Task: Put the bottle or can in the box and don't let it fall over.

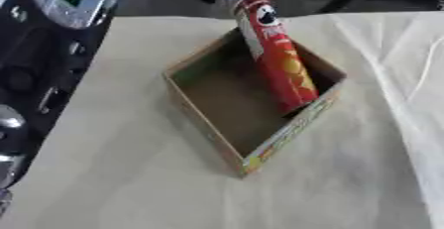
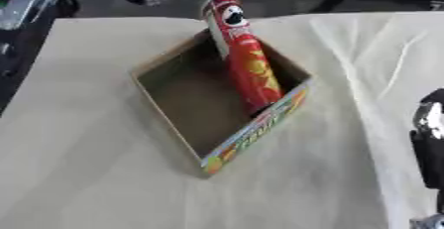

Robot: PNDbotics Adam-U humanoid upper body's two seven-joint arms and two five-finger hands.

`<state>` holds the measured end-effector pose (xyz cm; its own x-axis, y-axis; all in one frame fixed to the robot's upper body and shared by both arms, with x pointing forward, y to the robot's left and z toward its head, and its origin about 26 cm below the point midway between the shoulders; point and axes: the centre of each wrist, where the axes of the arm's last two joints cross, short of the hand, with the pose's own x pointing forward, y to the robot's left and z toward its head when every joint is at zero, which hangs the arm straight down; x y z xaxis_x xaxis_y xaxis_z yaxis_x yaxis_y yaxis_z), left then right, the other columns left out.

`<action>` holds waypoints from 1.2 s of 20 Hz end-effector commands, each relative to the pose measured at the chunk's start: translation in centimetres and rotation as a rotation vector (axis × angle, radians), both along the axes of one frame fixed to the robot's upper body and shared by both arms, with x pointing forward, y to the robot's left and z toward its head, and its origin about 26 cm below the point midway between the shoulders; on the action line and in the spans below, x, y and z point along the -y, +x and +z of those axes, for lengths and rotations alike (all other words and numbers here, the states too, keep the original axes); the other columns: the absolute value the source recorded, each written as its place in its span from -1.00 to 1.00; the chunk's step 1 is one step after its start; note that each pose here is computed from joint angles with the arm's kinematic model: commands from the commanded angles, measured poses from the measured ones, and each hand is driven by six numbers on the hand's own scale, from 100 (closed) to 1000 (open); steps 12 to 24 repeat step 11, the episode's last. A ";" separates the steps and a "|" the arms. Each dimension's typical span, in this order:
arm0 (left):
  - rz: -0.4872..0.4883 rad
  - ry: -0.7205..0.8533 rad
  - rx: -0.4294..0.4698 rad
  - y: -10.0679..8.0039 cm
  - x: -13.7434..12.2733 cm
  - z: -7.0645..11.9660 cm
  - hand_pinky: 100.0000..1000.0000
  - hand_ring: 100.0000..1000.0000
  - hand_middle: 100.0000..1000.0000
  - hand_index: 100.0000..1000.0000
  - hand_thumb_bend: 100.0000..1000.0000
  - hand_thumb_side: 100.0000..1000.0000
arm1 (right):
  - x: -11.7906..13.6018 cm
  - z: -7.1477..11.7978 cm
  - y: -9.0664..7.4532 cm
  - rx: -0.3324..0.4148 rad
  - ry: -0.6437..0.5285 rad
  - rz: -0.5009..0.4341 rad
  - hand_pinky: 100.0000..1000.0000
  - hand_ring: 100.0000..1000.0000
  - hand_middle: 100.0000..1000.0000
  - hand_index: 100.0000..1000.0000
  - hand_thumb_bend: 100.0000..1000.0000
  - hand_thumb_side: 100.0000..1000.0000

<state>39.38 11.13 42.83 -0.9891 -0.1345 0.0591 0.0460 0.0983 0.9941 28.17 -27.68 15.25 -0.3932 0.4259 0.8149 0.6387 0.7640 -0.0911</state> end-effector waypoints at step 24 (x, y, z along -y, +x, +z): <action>0.235 -0.373 -0.021 -0.6 -12.3 2.6 0.14 0.58 0.48 0.68 -1.00 -0.18 | 1.3 0.5 -0.5 0.002 -0.039 -0.048 -0.37 0.42 0.85 0.91 -1.00 0.15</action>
